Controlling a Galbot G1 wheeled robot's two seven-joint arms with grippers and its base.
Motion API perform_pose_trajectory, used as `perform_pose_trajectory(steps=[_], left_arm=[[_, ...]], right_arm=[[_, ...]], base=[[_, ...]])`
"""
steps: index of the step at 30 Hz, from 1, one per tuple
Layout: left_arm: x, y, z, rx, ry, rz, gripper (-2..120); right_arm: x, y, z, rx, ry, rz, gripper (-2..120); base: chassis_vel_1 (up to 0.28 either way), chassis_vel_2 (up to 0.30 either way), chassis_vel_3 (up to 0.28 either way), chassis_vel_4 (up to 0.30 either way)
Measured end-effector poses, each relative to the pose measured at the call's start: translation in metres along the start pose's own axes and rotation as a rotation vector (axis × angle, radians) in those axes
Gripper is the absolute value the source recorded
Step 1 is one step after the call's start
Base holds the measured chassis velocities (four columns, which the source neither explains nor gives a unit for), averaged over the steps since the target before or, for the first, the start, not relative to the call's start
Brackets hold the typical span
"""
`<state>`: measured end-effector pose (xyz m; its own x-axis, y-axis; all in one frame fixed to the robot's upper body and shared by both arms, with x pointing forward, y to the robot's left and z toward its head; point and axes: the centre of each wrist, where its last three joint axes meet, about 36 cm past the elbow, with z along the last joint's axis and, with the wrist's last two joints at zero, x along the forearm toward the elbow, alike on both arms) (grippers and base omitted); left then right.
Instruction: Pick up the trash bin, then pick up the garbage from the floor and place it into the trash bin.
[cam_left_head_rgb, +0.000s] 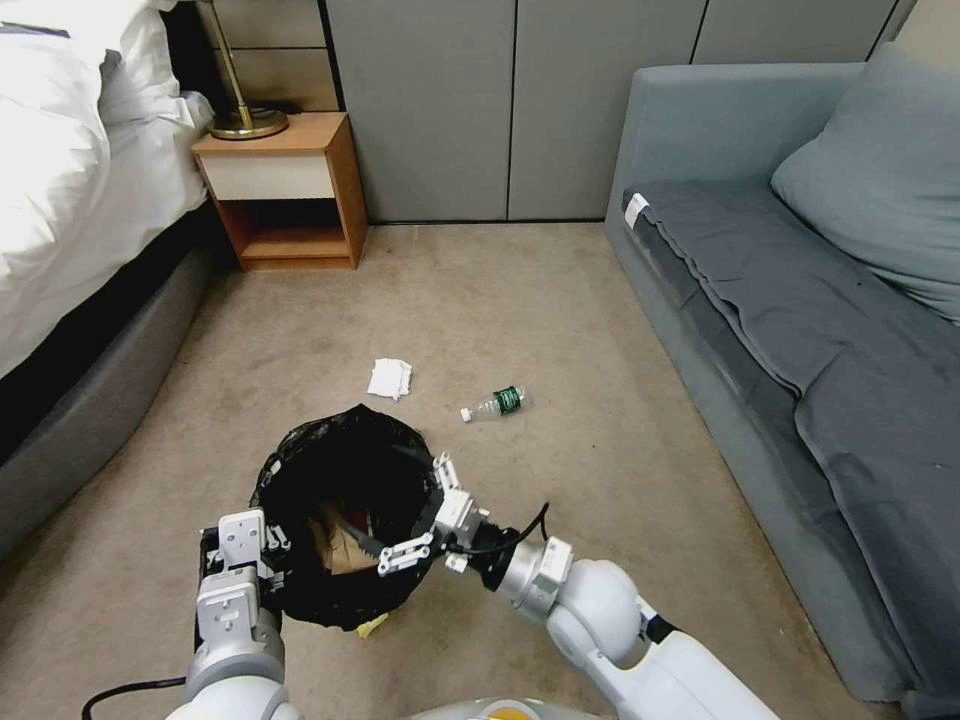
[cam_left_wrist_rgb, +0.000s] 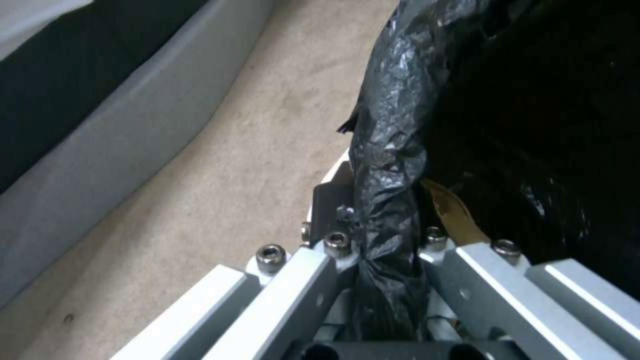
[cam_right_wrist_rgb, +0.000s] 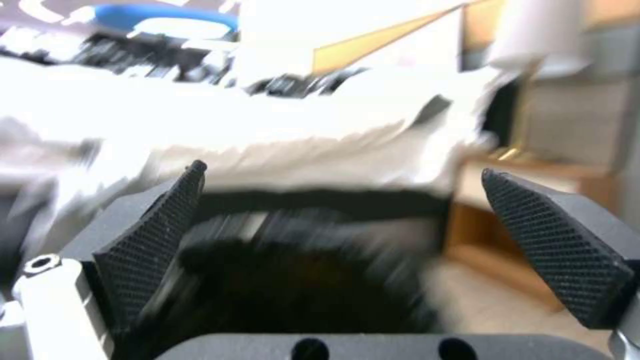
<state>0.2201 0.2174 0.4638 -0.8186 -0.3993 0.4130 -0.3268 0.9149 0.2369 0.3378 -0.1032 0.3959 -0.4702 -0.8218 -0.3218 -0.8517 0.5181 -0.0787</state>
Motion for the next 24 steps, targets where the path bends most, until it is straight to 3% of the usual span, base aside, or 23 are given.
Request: perform_pose_trajectory(steps=[1, 5, 6, 8, 10, 14, 18, 24], left_arm=[[0.0, 0.0, 0.0, 0.0, 0.0, 0.0, 0], [-0.005, 0.001, 0.003, -0.008, 0.002, -0.009, 0], [-0.005, 0.001, 0.003, -0.008, 0.002, -0.009, 0], [-0.006, 0.002, 0.003, -0.009, 0.001, -0.011, 0], [-0.006, 0.002, 0.003, -0.008, -0.001, -0.011, 0], [-0.007, 0.003, 0.003, -0.003, -0.002, -0.007, 0], [-0.006, 0.003, 0.001, 0.002, -0.005, -0.004, 0], [-0.004, 0.004, -0.001, 0.008, -0.012, 0.0, 0]], right_arm=[[0.0, 0.0, 0.0, 0.0, 0.0, 0.0, 100], [0.012, 0.009, -0.054, 0.05, -0.084, 0.209, 100], [0.012, 0.009, -0.054, 0.05, -0.084, 0.209, 100], [0.026, 0.017, -0.061, 0.061, -0.073, 0.331, 100], [0.043, 0.028, -0.057, 0.05, -0.034, 0.446, 100], [0.065, 0.045, -0.036, 0.037, 0.022, 0.534, 100], [0.082, 0.058, -0.008, 0.027, 0.068, 0.597, 100], [0.085, 0.069, 0.009, 0.0, 0.096, 0.648, 100]], base=[[0.0, 0.0, 0.0, 0.0], [0.0, 0.0, 0.0, 0.0], [0.0, 0.0, 0.0, 0.0], [0.0, 0.0, 0.0, 0.0], [0.0, 0.0, 0.0, 0.0], [0.0, 0.0, 0.0, 0.0], [0.0, 0.0, 0.0, 0.0], [0.0, 0.0, 0.0, 0.0]])
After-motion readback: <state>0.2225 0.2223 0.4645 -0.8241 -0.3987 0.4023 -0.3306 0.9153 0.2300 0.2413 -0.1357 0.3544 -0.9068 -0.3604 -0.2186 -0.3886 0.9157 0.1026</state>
